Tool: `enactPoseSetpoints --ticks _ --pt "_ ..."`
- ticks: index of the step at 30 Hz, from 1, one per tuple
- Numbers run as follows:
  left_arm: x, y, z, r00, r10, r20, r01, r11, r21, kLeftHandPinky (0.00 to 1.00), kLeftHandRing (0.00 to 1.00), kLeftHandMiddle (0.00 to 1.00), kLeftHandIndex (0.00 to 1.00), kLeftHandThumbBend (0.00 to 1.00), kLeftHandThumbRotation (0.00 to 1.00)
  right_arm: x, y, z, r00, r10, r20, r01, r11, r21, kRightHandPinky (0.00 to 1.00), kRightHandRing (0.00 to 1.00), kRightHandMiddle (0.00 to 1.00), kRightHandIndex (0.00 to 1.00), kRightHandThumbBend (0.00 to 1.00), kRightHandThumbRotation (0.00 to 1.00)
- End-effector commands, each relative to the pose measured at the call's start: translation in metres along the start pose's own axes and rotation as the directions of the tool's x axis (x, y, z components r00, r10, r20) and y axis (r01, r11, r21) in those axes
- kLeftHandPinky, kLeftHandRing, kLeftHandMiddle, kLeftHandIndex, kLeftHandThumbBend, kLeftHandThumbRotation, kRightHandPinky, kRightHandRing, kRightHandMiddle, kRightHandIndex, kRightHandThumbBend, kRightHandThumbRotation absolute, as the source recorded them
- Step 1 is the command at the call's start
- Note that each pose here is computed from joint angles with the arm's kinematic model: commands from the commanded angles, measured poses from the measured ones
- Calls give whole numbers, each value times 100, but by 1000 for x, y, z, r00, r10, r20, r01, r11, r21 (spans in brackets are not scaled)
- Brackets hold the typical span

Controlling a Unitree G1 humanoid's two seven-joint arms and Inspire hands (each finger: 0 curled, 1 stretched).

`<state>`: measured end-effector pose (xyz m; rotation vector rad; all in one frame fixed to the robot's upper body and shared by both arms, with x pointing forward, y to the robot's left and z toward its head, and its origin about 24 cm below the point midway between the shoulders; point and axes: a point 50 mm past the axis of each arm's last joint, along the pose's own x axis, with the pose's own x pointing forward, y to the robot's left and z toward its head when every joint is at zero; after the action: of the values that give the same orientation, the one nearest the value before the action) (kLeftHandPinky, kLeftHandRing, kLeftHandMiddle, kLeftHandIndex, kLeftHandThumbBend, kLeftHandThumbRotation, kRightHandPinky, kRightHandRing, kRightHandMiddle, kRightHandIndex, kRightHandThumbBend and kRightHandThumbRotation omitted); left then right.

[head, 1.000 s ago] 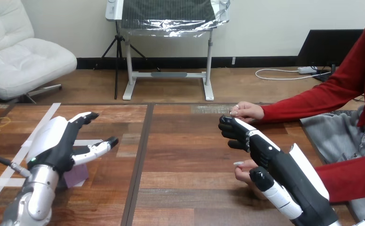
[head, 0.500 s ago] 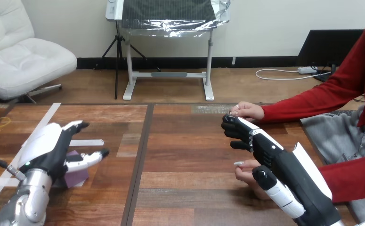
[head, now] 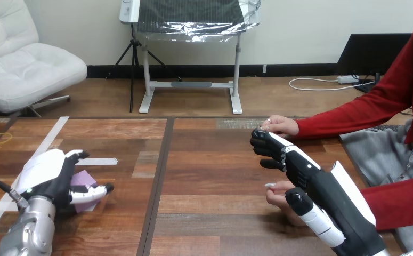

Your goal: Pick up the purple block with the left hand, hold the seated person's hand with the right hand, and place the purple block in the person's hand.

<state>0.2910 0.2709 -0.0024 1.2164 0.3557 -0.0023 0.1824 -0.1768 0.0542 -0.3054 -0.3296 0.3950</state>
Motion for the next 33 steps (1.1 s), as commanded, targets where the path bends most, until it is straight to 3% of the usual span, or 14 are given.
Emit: enactPoseSetpoints --ticks 1,13,33 --pt "14 31 20 995 86 45 -87 995 38 86 86 86 85 75 43 13 -8 16 995 -2 101 6 999 -39 84 88 89 89 86 100" --pt "15 31 21 997 69 23 -70 997 46 85 86 86 84 77 43 13 -9 16 995 -4 103 8 999 -41 84 88 89 89 87 100" --pt "14 29 26 999 46 10 -46 999 28 78 79 80 78 81 32 14 -9 17 994 -2 109 7 999 -43 83 88 88 88 86 100"
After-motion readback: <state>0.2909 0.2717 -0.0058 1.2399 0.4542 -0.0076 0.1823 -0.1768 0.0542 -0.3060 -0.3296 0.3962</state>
